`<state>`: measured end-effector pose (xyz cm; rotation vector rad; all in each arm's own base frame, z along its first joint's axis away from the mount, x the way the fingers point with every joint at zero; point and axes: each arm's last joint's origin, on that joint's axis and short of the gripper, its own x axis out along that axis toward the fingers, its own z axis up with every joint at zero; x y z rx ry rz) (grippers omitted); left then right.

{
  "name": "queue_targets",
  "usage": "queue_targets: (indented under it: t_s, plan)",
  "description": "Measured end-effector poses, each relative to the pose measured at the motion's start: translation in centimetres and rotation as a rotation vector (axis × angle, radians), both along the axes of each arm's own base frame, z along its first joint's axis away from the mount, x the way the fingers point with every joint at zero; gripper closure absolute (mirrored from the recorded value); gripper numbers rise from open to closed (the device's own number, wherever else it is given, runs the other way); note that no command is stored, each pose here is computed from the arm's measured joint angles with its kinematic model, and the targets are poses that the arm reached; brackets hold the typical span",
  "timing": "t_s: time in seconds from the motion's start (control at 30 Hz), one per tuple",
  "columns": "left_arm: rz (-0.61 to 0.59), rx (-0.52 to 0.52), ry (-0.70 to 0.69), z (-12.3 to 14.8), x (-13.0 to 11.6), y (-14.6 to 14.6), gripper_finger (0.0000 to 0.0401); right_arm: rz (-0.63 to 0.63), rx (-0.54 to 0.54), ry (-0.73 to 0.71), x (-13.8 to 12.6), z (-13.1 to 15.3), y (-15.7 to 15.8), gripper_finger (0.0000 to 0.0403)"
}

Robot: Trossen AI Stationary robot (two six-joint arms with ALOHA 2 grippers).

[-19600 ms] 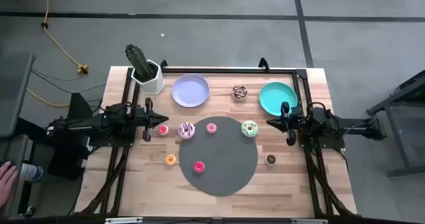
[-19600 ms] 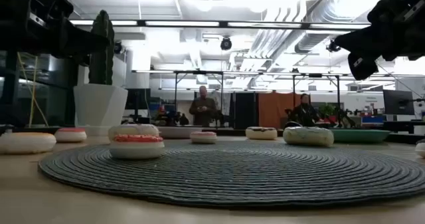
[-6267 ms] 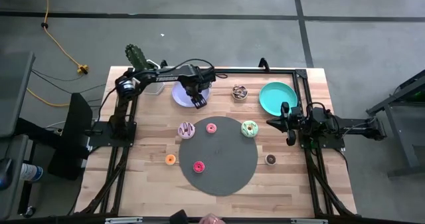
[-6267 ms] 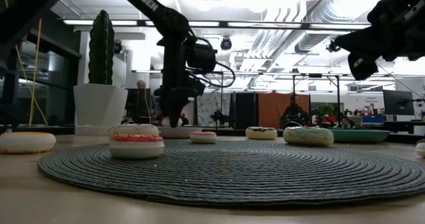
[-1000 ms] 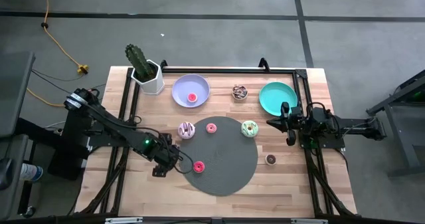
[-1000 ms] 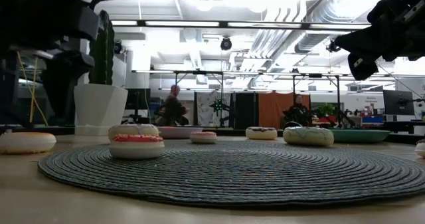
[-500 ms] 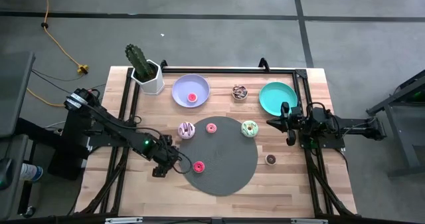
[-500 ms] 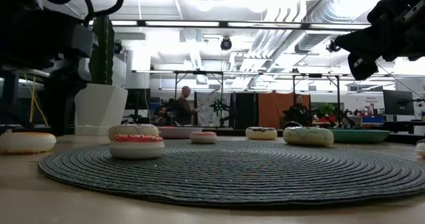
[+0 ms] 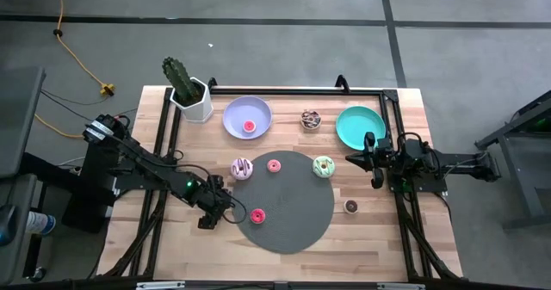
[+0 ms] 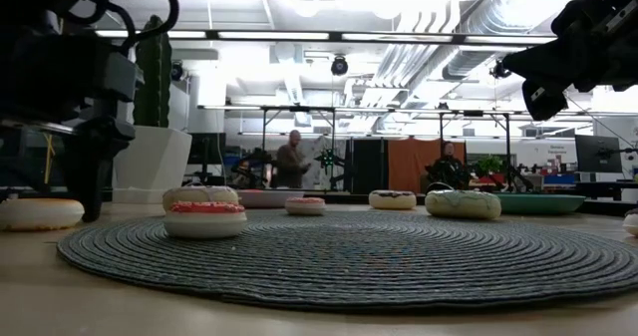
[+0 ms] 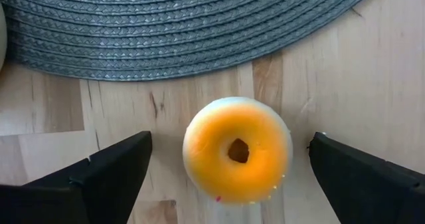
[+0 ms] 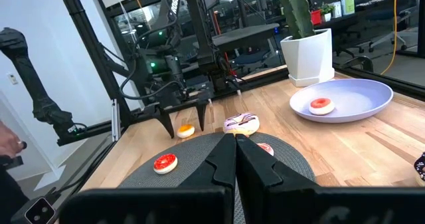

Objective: Pick & Place donuts
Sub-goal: Put the small yellow doughnut on the purple plate

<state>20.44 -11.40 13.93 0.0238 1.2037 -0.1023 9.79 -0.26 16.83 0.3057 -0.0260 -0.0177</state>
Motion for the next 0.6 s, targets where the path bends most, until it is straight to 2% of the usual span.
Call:
queue_targets:
  t_s: [0.13,0.6]
  plan:
    - [0.006,0.0,0.003,-0.09,0.03,-0.02,0.0022,0.0,0.0,0.0,0.0,-0.01,0.0,0.0402]
    - [0.035,-0.01,0.002,-0.12,0.08,-0.02,0.0141,0.0,0.0,0.0,0.0,0.0,0.0,0.0402]
